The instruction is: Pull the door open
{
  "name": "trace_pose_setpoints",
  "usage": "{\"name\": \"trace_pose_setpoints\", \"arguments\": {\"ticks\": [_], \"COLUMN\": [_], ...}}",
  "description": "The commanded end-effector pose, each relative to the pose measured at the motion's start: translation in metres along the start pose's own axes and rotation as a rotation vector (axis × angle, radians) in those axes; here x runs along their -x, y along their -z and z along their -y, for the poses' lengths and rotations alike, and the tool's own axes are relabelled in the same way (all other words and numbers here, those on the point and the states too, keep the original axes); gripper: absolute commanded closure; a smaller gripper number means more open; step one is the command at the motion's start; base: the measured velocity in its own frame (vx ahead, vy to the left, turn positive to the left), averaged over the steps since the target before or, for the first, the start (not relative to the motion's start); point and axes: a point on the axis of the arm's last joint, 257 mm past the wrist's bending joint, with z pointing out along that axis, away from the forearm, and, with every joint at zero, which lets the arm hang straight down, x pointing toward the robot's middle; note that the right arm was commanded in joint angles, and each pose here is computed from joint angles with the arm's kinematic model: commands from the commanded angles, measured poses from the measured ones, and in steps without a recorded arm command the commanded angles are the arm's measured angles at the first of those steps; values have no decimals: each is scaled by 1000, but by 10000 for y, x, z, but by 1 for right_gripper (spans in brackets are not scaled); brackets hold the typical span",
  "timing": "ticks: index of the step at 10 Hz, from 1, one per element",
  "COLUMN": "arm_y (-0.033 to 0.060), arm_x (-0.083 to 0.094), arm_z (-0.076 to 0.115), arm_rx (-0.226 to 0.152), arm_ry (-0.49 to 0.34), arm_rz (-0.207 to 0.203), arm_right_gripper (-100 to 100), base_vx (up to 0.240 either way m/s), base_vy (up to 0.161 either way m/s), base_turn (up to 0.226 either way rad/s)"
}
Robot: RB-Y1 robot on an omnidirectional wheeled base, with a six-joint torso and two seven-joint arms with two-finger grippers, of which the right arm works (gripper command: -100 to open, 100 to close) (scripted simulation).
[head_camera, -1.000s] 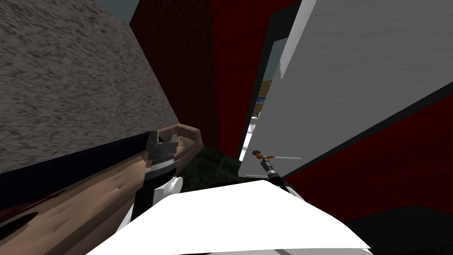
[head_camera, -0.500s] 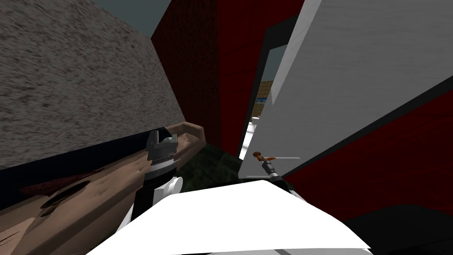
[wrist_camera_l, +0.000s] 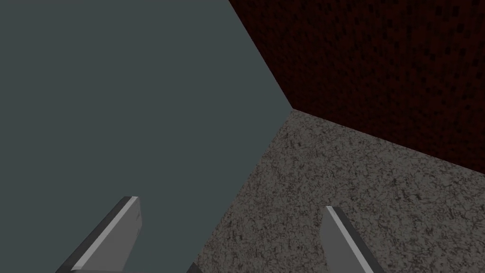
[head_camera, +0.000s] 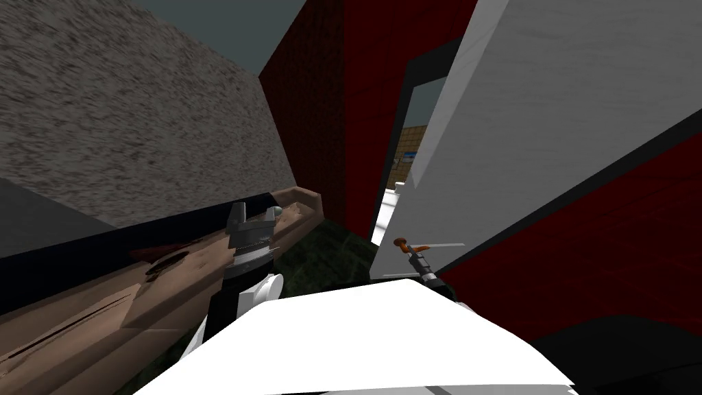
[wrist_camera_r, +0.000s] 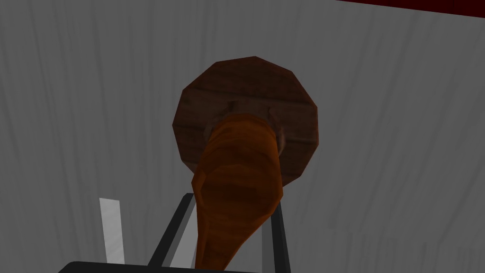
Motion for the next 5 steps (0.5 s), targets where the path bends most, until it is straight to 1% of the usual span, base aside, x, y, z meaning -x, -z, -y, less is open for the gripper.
{"name": "trace_pose_setpoints", "arguments": {"ticks": [1,2,3,4,5], "arm_y": [71,114,90,154,181], "arm_x": [46,55,10,4,13], "arm_z": [-37,-42,-7,3,-1], "arm_rx": [8,9,3,3,5], "arm_ry": [5,5,-1,-3,-2], "arm_rz": [-9,-16,-16,-27,-31], "arm_right_gripper": [100,100,100,100,100], "base_vx": [-223,-197,-76,-151,-250], "base_vy": [-63,-72,-26,-36,-86], "base_turn": [156,146,36,190,202]}}
